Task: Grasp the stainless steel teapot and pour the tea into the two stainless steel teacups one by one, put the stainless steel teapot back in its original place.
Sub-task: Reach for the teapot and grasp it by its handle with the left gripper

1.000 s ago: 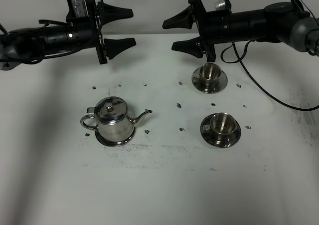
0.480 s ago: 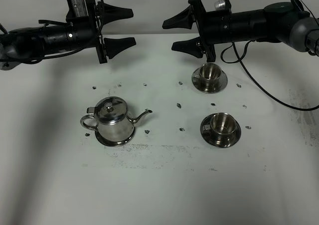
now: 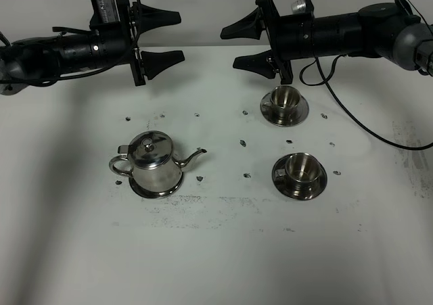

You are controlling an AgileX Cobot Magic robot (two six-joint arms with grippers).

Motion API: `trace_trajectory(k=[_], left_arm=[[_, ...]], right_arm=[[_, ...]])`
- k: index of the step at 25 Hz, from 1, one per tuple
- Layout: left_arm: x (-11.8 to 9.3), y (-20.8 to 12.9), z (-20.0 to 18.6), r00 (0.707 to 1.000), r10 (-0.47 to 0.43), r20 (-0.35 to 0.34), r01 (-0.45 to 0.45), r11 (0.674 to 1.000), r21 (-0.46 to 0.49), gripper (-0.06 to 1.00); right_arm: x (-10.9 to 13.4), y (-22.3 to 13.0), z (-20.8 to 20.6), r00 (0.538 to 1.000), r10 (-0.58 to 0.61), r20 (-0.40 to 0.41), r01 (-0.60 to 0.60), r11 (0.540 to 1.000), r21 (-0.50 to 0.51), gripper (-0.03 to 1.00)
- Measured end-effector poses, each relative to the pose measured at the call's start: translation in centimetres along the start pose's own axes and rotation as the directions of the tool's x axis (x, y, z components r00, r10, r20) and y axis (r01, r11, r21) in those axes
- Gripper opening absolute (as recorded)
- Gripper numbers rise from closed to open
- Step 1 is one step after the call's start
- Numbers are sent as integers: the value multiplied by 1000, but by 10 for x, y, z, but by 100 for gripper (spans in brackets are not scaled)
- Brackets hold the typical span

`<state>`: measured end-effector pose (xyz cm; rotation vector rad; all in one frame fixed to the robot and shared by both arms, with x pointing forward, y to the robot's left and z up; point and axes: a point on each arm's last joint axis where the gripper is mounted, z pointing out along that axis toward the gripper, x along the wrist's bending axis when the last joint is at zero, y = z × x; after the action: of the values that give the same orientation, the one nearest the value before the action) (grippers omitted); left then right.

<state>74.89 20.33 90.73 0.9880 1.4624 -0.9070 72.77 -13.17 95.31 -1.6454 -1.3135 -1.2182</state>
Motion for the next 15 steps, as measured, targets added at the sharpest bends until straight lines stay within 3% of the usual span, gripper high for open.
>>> trace_trajectory(k=[15], left_arm=[[-1,0,0,1000,4,1,-4,1000,0,69]], right_arm=[[0,0,0,1000,-12,0,12,1000,2,59]])
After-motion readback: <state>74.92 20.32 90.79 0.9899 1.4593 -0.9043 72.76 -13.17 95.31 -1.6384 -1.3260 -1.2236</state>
